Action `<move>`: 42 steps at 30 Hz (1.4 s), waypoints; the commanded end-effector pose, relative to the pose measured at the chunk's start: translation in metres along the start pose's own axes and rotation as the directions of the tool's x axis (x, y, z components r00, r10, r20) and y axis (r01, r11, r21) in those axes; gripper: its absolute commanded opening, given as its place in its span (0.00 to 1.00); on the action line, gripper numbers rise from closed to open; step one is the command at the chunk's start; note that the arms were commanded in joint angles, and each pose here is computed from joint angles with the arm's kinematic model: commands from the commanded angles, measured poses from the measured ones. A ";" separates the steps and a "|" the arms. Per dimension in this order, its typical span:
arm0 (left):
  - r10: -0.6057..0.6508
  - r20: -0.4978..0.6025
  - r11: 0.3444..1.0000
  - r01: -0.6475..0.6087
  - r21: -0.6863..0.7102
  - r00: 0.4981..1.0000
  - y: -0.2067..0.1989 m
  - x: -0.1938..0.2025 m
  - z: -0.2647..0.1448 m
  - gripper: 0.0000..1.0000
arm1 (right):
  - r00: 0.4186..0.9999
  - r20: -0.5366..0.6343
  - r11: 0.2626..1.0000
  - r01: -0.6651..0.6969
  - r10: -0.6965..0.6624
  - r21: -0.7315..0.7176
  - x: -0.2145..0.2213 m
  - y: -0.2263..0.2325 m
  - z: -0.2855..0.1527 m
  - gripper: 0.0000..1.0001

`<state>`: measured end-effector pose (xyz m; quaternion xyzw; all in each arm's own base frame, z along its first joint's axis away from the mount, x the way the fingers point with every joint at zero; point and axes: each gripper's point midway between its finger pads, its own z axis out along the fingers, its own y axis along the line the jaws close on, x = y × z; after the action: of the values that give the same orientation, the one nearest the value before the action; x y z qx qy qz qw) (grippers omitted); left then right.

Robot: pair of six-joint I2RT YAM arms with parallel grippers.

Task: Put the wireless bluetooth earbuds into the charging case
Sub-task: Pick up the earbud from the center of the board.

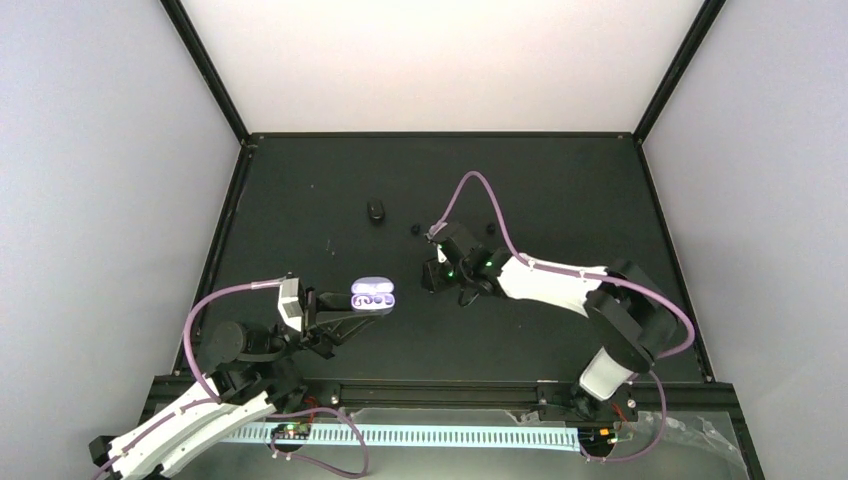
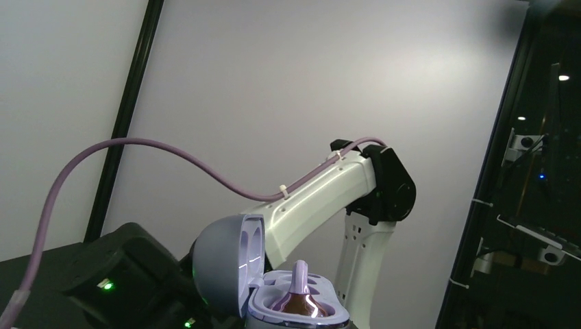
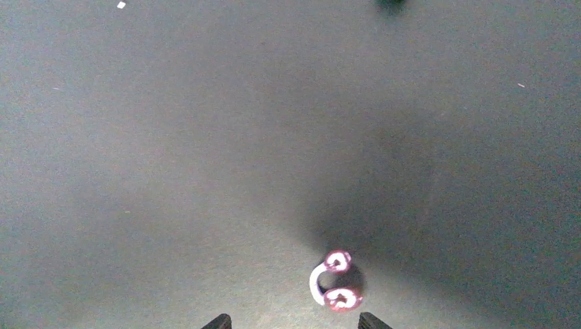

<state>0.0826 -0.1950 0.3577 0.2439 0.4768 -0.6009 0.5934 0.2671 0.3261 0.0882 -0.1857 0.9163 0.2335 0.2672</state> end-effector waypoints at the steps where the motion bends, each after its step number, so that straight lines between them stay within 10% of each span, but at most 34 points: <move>1: 0.011 -0.001 1.000 -0.011 -0.026 1.000 0.004 0.001 -0.004 0.02 | 0.999 0.023 0.999 0.025 -0.026 0.028 -0.013 -0.009 0.016 0.48; 42: 0.001 -0.045 0.998 -0.004 -0.057 0.999 0.017 0.019 0.004 0.02 | 0.990 -0.121 0.996 0.080 -0.073 0.050 0.015 -0.021 0.051 0.42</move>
<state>0.0938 -0.2041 0.3372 0.2420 0.5090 -0.5860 0.5823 0.2839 0.3399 0.0355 -0.2247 0.9285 0.1995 0.2182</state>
